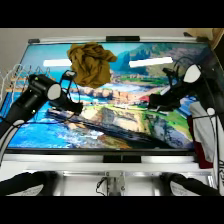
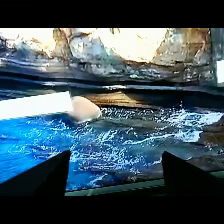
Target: Fold the shirts.
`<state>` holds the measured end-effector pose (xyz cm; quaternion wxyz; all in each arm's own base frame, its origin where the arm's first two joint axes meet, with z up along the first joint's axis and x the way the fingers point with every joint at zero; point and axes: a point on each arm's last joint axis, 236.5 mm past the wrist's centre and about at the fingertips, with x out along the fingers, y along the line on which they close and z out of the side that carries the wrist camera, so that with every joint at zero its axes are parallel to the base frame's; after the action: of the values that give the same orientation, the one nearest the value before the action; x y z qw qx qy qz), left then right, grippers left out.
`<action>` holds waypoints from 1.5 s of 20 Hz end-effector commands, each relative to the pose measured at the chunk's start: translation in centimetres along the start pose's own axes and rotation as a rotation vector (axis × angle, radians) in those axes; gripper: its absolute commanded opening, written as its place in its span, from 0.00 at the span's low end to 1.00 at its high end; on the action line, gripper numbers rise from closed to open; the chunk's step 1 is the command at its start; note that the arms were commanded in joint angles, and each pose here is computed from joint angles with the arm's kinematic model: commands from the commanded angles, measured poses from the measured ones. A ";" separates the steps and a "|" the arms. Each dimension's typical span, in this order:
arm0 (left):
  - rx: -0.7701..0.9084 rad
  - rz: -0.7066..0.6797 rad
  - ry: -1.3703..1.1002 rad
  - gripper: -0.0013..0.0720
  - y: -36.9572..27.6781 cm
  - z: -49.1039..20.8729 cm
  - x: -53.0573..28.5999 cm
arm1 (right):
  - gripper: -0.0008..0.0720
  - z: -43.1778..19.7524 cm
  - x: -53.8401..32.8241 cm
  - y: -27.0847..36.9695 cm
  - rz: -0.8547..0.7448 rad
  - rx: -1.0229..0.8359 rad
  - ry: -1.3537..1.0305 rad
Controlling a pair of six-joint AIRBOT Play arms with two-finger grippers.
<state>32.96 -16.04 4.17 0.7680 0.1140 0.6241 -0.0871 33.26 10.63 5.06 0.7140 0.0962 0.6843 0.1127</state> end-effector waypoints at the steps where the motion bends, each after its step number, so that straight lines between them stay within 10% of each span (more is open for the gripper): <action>1: 0.000 0.001 0.000 0.95 0.0 0.0 0.0 | 0.76 0.0 0.0 0.0 0.000 0.000 0.002; 18: -0.010 0.000 0.000 0.95 0.0 0.0 0.0 | 0.76 1.1 0.0 0.1 0.004 0.000 -0.044; 26: -0.060 -0.152 -0.472 0.95 -3.6 12.2 0.1 | 0.76 4.6 -0.4 0.8 0.025 -0.068 -0.198; 27: -0.023 -0.141 -0.570 0.92 -3.3 14.7 0.0 | 0.76 4.9 -0.5 0.8 0.023 -0.090 -0.211; 28: -0.075 -0.136 -0.630 0.56 -2.1 17.0 0.3 | 0.76 5.3 -0.5 0.8 0.020 -0.117 -0.227; 29: -0.167 -0.142 -0.642 0.44 -0.5 18.6 1.1 | 0.76 5.9 -0.5 0.7 0.013 -0.136 -0.248; 30: -0.278 -0.136 -0.621 0.50 1.8 20.1 2.7 | 0.76 6.5 -0.6 0.5 0.001 -0.137 -0.272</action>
<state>46.69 -21.30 5.27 0.8953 0.0049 0.4296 -0.1174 38.04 11.25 5.81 0.7818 0.0833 0.6021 0.1388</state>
